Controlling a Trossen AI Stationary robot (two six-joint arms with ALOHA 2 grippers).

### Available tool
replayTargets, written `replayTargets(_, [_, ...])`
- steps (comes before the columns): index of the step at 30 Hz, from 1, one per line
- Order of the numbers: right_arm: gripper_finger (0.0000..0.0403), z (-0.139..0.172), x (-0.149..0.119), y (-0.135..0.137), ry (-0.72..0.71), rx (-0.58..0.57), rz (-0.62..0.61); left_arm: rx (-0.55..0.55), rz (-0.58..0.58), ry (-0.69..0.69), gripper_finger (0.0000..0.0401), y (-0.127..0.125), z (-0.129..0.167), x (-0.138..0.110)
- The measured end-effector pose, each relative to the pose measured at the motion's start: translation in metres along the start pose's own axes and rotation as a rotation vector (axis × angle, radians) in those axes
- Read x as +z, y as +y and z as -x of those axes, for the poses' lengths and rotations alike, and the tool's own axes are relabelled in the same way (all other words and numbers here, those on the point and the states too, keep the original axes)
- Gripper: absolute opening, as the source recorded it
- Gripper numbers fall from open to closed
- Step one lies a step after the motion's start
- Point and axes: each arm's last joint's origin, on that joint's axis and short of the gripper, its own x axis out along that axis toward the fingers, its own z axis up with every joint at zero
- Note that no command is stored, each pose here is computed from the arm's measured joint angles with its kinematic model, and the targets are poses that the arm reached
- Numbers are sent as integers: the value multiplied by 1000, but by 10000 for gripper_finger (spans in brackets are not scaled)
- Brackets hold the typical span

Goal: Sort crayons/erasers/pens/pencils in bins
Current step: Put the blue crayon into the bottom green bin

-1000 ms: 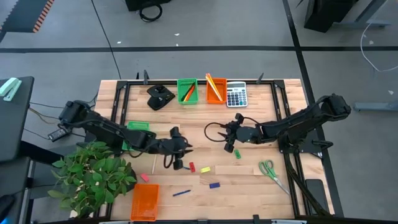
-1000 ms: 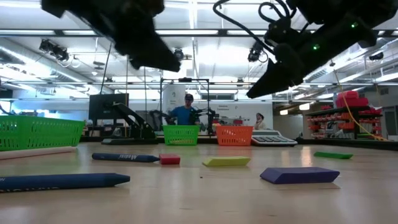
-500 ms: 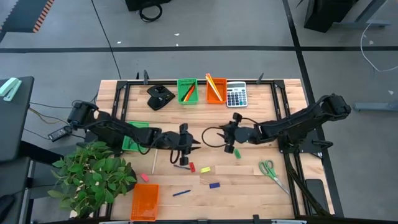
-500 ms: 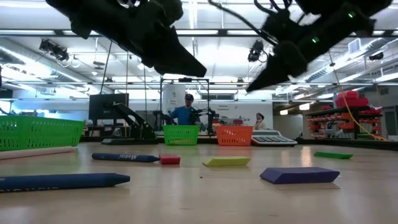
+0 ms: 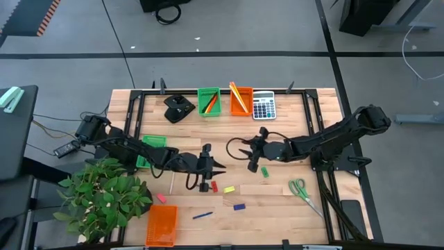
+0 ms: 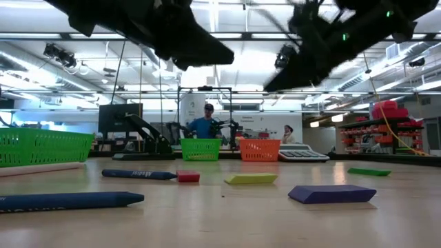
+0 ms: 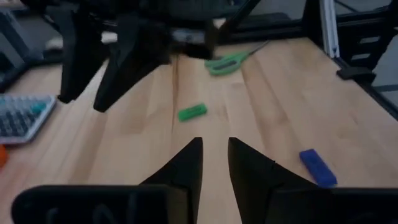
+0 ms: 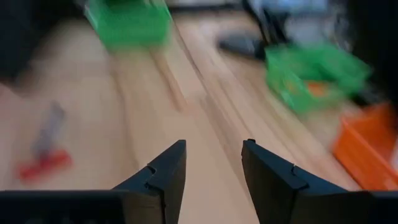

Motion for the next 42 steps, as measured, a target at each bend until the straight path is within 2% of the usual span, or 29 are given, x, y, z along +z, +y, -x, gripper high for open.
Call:
replayTargets(5, [162,7,11,11,-164,62,25,-3,-8,-41,85,0,0,4])
replayTargets(12, [162,7,-1,9,-153,61,56,17,9,-33,67,5,-8,-3])
replayTargets(15, [162,8,-7,7,-167,63,47,34,41,-24,57,9,-13,-18])
replayTargets(19, [162,11,-16,4,-217,103,14,43,109,-100,44,14,-11,-33])
replayTargets(26, [162,17,-23,2,-296,229,-60,-2,179,-270,30,11,4,-35])
replayTargets(36, [162,16,-25,3,-266,246,-52,-17,159,-167,43,5,3,-45])
replayTargets(42, [162,14,-25,1,-262,212,3,27,145,12,37,6,2,-63])
